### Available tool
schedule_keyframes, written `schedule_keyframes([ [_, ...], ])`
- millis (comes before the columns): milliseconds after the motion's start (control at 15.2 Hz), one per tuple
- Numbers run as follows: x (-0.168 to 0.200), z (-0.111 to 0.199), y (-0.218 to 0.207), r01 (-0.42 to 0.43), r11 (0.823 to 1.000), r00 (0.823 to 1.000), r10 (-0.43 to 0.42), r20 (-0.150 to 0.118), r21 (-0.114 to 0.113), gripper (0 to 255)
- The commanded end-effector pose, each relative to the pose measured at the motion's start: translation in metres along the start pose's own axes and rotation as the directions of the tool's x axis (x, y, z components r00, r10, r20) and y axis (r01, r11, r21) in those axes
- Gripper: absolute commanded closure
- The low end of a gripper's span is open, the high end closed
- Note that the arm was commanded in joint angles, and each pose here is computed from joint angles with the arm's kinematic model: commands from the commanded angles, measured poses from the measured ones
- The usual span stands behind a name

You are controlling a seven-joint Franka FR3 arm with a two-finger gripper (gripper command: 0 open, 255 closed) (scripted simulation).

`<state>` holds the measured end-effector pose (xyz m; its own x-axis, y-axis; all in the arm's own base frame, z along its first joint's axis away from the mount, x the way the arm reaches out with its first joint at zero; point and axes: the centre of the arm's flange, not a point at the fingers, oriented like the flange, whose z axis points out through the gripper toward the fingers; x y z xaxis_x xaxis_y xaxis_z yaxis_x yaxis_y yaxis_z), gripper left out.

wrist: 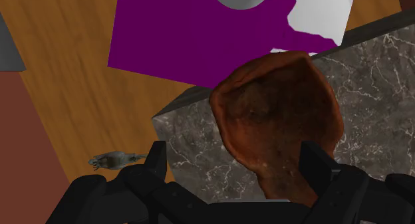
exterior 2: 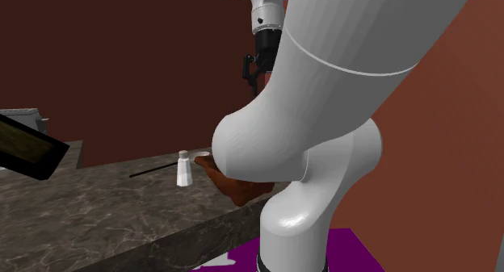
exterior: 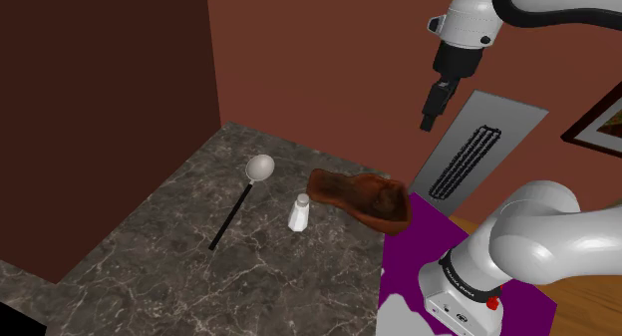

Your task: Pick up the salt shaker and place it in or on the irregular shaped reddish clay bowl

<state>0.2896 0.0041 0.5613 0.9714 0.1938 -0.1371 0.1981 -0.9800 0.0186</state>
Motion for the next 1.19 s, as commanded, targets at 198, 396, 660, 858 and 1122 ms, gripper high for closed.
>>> schedule_keyframes([
  [198,0.02,0.016,-0.029,-0.002,1.0,1.0,0.002,-0.001,0.005,0],
  [396,0.04,0.031,-0.059,-0.005,1.0,1.0,0.005,-0.002,0.01,0],
  [660,0.067,0.051,-0.098,-0.008,1.0,1.0,0.008,-0.003,0.016,0],
  [858,0.088,0.066,-0.128,-0.011,1.0,1.0,0.011,-0.004,0.021,0],
  [1122,0.115,0.086,-0.167,-0.014,1.0,1.0,0.014,-0.005,0.027,0],
])
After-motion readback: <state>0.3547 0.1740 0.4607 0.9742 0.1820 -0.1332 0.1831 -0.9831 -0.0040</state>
